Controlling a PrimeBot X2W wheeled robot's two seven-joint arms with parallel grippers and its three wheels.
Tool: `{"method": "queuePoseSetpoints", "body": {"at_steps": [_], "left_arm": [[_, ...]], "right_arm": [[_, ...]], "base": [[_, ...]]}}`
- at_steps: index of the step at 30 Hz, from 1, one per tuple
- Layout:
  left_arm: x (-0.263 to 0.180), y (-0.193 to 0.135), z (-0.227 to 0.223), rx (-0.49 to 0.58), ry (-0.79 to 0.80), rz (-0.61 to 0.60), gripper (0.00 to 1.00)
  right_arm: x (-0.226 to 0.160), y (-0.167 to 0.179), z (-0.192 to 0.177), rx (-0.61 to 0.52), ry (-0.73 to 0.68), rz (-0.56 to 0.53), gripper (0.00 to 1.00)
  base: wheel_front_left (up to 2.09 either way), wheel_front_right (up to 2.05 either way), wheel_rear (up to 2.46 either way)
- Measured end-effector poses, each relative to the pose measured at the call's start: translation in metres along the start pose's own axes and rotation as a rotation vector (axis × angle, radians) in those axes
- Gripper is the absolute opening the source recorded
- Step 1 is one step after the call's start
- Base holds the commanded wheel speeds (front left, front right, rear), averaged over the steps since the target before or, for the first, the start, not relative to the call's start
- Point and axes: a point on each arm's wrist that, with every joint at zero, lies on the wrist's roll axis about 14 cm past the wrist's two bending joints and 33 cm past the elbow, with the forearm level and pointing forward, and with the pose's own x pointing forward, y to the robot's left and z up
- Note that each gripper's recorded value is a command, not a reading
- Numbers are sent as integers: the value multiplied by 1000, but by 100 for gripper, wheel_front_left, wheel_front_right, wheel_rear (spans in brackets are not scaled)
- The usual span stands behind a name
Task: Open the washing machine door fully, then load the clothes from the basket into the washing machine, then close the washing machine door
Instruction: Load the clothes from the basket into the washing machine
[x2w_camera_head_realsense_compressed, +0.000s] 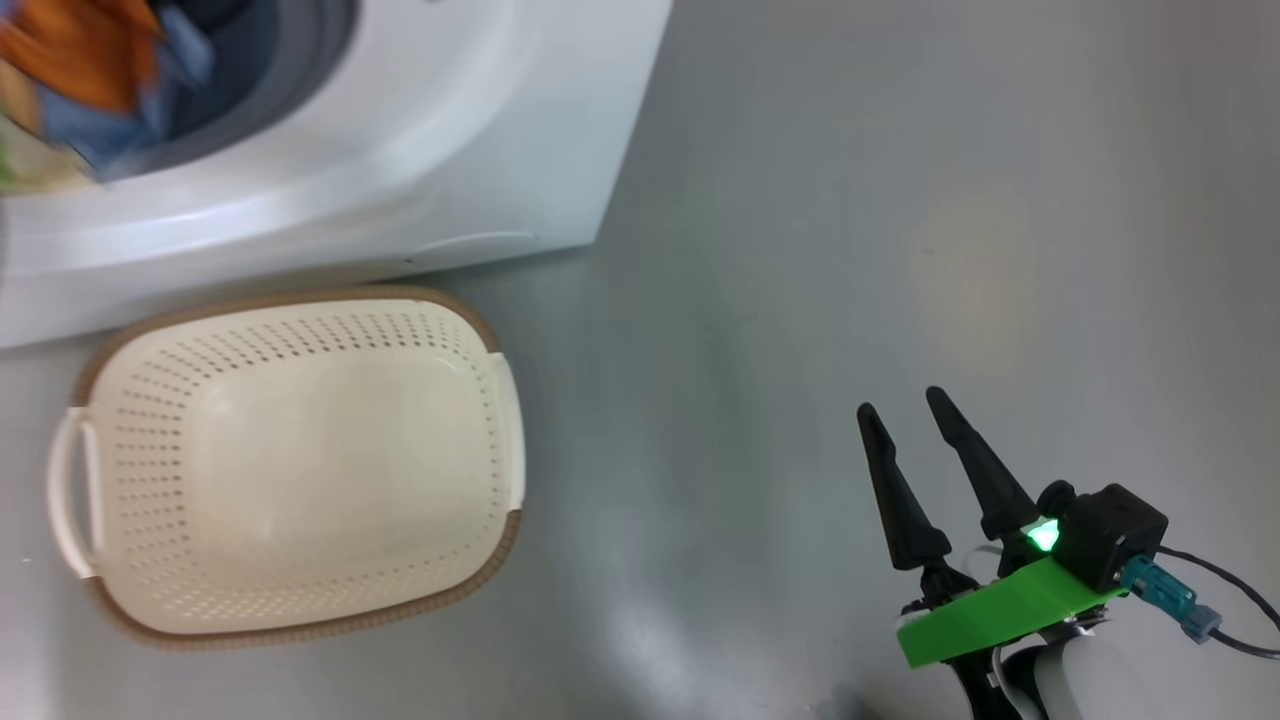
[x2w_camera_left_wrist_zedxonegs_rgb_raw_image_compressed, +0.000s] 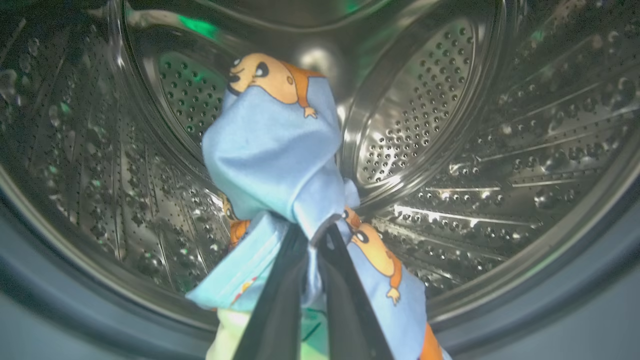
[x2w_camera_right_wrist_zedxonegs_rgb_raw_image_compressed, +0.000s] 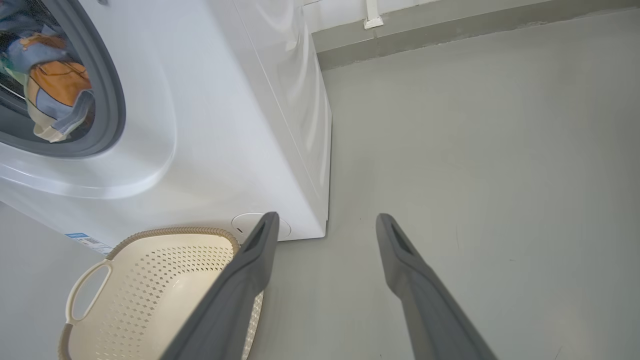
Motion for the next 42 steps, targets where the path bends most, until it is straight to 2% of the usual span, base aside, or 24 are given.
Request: {"method": "queuePoseSetpoints", "body": {"at_steps": [5,6,7,8,20,36,42], "left_arm": [[24,10,20,21,-80,21,0],[26,11,18,27,-78,26,31],[27,12,12,38,-64,27,96],[27,11,5,47,-48,27,100],[20,11,-3,33,-29,44,100],[-59,-2,-34,16,70,57,100],[-94,-8,-31,18,83,67,100]], "right_arm": [[3,-7,-4,-7,12,-20,100],[3,-8,-5,-9,14,-24,100],[3,-10,-6,-10,16,-28,100],[2,-11,-6,-11,19,-32,100],[6,-7,-7,-4,18,-21,100],[7,0,16,-36,-39,32,100],[-2,5,23,-42,-52,52,100]], "base": [[0,0,0],[0,0,0],[0,0,0],[0,0,0],[0,0,0],[0,0,0],[0,0,0]]}}
